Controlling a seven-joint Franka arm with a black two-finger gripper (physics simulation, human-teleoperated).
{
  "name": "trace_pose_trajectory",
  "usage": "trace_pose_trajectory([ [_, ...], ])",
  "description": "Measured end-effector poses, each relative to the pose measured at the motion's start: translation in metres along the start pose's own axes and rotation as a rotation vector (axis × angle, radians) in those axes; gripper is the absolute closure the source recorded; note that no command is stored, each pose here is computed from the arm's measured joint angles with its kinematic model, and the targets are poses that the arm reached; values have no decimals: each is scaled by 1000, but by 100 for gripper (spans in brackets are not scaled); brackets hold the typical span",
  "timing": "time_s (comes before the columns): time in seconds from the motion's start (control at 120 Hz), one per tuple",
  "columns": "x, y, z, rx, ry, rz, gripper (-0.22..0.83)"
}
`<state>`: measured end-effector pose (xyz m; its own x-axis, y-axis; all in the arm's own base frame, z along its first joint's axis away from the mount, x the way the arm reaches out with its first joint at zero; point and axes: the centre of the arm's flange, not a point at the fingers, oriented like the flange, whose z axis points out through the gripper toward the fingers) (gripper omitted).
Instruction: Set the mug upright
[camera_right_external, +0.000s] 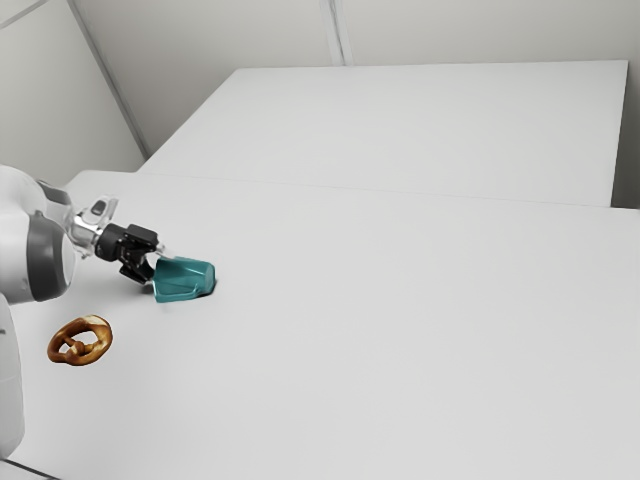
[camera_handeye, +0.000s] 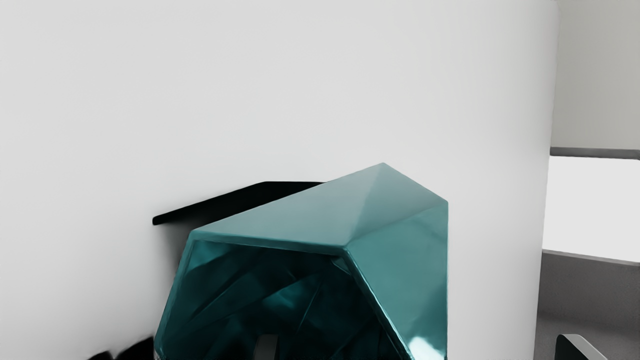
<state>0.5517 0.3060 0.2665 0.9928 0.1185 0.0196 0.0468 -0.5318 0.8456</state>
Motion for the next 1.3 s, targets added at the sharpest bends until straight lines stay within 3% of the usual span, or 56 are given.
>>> trace_pose_trajectory([
  [0.275,-7,-5,-2,-29,15,2,5],
  [1.3,-9,-6,6,-73,53,27,61],
])
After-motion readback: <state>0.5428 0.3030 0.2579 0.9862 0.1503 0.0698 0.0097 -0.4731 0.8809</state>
